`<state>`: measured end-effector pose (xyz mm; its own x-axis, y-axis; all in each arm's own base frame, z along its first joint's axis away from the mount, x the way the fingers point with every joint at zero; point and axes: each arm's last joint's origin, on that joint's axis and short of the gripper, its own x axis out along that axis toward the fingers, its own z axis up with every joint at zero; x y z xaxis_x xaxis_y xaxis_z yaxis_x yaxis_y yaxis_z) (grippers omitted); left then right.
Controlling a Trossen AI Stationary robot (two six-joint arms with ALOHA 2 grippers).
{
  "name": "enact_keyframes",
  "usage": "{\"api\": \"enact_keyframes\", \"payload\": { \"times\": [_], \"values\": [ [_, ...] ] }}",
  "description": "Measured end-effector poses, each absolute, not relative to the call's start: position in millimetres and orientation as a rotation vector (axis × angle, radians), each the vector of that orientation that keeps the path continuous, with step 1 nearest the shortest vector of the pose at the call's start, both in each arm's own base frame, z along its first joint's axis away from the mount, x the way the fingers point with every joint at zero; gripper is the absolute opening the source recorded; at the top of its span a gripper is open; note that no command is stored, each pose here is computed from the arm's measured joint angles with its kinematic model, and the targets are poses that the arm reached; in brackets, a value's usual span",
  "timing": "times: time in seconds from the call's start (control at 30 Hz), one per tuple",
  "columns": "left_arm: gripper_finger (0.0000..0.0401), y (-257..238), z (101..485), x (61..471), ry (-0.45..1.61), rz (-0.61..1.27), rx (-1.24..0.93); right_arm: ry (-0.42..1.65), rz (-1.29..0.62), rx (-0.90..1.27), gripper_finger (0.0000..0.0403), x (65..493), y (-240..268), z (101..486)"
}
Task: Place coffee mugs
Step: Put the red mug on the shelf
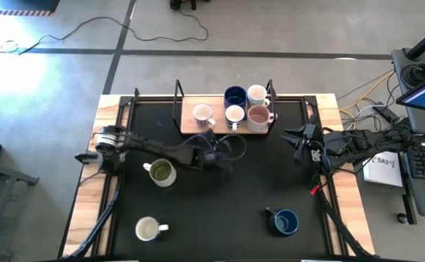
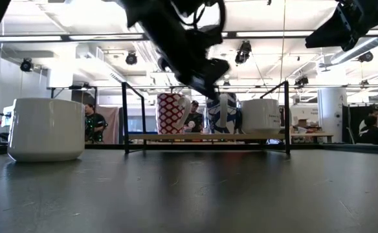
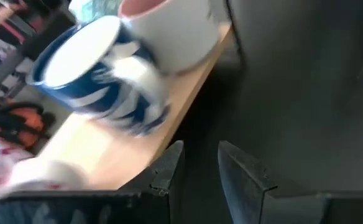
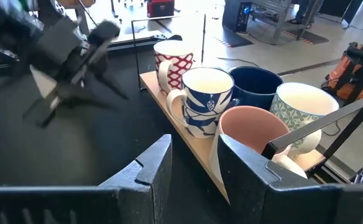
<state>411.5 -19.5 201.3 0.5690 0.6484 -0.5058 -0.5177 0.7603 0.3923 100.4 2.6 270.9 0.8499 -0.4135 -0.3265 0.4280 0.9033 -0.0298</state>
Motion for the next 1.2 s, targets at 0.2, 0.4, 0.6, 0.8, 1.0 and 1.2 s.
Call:
{"api": "enact_keyframes", "payload": {
  "times": [0.2,0.4,0.6,0.8,1.0,1.2],
  "values": [
    [0.0082,4,243,392,0.851,0.583,0.168,0.334,-0.444,0.045,0.0121,100,3,271],
    [0.0082,26,272,372,0.901,0.452,0.180,0.333,-0.444,0.045,0.0121,100,3,271],
    [0.0082,53,286,355,0.953,0.378,0.208,0.333,-0.443,0.045,0.0121,100,3,271],
    [0.0082,72,291,338,1.042,0.346,0.208,0.333,-0.443,0.045,0.0121,100,3,271],
    [0.0082,89,291,333,1.063,0.350,0.252,0.333,-0.443,0.045,0.0121,100,3,271],
    [0.0082,101,282,336,1.089,0.345,0.248,0.333,-0.444,0.045,0.0121,100,3,271]
  ]
}}
